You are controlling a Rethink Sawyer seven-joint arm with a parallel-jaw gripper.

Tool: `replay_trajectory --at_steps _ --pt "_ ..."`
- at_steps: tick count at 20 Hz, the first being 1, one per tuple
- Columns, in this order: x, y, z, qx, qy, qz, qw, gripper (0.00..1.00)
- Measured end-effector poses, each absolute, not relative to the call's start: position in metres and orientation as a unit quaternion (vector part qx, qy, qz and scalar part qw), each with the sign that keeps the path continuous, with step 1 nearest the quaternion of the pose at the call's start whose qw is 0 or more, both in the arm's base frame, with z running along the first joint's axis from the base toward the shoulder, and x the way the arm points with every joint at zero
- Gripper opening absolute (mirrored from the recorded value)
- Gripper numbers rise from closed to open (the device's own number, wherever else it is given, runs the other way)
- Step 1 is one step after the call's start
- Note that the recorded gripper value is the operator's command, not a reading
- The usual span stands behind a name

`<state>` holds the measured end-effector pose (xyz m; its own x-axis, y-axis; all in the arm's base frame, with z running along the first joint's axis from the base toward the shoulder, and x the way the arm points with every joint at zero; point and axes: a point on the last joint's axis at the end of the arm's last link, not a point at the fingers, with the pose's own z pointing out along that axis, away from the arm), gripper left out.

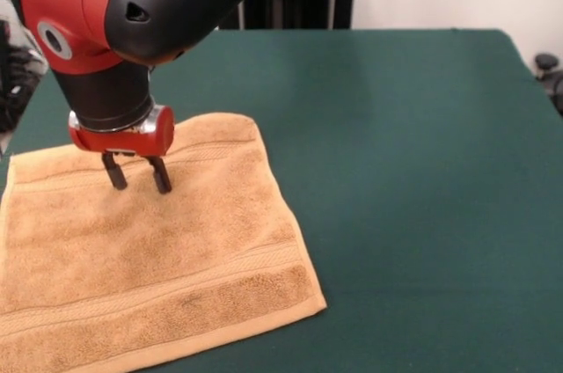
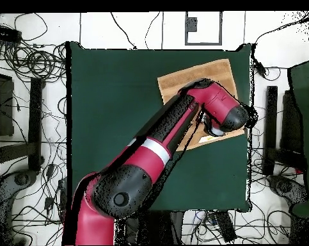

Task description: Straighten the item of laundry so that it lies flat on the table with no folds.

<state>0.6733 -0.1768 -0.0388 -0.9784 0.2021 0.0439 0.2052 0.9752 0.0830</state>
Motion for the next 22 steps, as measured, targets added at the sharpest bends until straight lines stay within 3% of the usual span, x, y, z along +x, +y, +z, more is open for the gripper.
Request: replay_trajectory --at_steps 22 --pt "0.675 -0.148 -0.039 -0.085 -0.995 -0.041 0.021 1.00"
